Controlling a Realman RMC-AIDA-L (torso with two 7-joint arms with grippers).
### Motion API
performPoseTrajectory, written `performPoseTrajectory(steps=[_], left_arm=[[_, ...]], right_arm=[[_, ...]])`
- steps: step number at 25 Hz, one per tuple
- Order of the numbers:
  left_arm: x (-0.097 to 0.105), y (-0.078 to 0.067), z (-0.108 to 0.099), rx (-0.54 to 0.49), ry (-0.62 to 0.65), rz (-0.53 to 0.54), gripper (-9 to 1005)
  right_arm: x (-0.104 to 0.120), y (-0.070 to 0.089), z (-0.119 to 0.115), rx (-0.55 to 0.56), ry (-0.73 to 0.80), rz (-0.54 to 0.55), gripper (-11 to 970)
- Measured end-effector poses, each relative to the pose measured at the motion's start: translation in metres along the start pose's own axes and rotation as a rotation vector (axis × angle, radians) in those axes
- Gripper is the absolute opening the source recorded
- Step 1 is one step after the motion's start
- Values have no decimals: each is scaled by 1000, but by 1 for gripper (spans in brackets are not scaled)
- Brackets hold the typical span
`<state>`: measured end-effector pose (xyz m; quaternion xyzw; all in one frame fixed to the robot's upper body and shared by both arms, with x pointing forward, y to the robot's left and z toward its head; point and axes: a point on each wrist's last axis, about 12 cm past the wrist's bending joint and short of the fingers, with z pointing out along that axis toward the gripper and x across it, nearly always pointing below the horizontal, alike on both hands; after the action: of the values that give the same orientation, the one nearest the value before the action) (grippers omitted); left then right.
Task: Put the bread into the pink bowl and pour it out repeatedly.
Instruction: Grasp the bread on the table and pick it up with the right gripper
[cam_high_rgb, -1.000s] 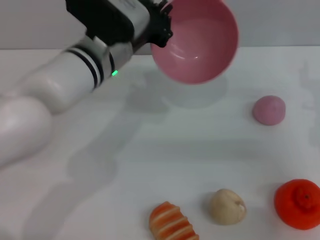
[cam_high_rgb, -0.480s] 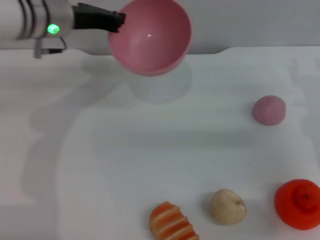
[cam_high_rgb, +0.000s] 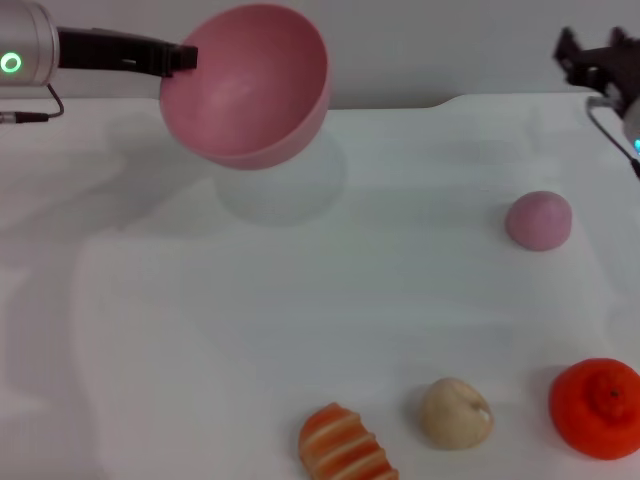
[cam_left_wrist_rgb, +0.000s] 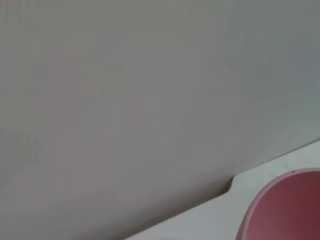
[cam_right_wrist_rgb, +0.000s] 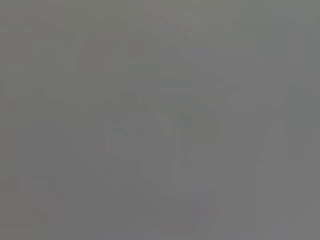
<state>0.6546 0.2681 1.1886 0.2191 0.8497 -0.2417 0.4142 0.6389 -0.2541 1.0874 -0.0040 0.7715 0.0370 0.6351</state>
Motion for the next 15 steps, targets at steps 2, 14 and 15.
performPoseTrajectory(steps=[2,14,15], left_arm=[[3,-1,1,2,4,-1,77],[7,2,3,-21,1,2,78],[8,2,3,-21,1,2,79]], right_arm=[[-6,7,10,-45,86,-19,645],[-46,59,12,-333,436,-172,646],[-50,63,9,-367,467,-186,646]])
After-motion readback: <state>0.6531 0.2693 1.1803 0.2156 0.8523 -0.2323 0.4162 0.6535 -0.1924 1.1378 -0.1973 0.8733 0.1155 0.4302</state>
